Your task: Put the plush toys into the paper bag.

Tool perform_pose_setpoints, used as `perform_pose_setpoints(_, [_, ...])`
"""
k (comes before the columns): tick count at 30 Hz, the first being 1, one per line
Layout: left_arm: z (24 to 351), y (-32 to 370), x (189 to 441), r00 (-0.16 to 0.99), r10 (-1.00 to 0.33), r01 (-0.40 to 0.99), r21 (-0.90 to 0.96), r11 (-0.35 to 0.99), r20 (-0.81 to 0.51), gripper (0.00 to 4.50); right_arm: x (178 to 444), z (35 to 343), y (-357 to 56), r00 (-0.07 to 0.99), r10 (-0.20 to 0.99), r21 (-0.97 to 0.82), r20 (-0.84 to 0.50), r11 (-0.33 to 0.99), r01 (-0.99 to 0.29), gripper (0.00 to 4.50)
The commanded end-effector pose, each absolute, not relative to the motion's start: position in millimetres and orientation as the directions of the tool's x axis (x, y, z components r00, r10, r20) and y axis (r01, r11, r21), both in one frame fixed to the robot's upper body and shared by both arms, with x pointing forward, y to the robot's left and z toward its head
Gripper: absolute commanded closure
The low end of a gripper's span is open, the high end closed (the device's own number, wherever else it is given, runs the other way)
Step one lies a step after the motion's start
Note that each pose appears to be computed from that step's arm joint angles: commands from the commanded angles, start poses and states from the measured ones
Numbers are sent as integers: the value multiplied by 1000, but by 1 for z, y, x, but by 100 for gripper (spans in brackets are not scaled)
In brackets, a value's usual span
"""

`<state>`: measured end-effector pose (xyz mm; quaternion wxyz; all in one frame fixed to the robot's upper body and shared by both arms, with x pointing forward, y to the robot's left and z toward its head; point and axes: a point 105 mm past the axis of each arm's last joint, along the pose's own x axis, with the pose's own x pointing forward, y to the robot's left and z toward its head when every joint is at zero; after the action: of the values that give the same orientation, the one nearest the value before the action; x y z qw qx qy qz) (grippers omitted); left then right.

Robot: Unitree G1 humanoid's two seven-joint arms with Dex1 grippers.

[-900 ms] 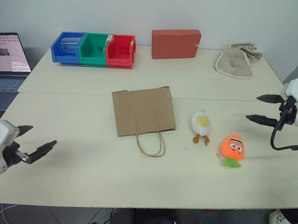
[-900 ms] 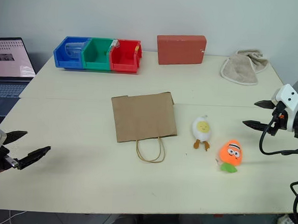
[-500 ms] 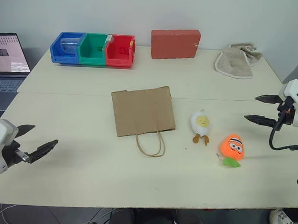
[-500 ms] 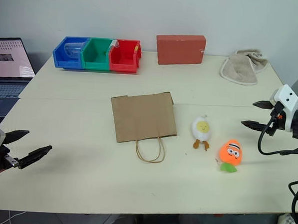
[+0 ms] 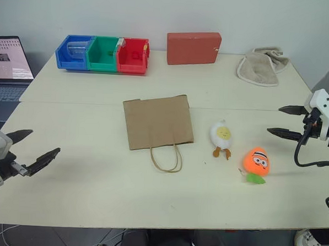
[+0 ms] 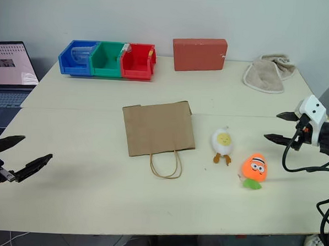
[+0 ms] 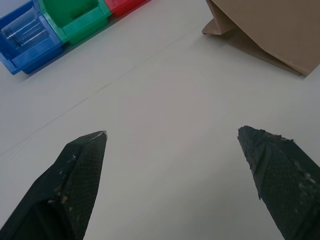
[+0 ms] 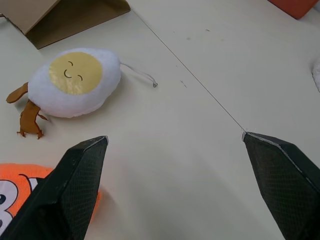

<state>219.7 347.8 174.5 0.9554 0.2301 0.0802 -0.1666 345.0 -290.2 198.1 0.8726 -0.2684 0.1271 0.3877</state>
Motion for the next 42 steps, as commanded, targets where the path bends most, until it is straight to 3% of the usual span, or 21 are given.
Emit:
perform_pose_setpoints(1, [177, 355, 219, 937, -262, 340, 436, 833, -231, 2, 345, 212, -284, 676, 626, -413, -390, 537, -736, 0])
perform_pose_setpoints(8, [174, 317, 232, 875, -405, 484, 466, 741, -264, 2, 338, 218, -269, 643, 665, -419, -379, 496, -761, 0])
perform_pose_setpoints(13, [152, 258, 240, 729, -582, 682, 459, 570, -361, 2, 318, 220, -240, 564, 729, -399, -387, 418, -816, 0])
perform_pose_setpoints(19, [136, 196, 241, 550, -739, 823, 408, 396, -391, 2, 286, 223, -206, 438, 789, -354, -430, 299, -886, 0])
perform_pose_setpoints(23, [127, 169, 248, 478, -780, 859, 401, 319, -404, 2, 268, 222, -192, 370, 807, -305, -461, 248, -920, 0])
perform_pose_setpoints(34, [107, 114, 273, 330, -869, 901, 399, 172, -370, 2, 245, 210, -179, 333, 813, -235, -478, 246, -940, 0])
perform_pose_setpoints(37, [101, 109, 278, 313, -874, 902, 405, 151, -371, 61, 240, 209, -177, 323, 815, -218, -481, 246, -945, 0])
perform_pose_setpoints(42, [98, 104, 282, 277, -887, 908, 402, 117, -369, 213, 232, 206, -171, 300, 826, -192, -477, 235, -953, 0])
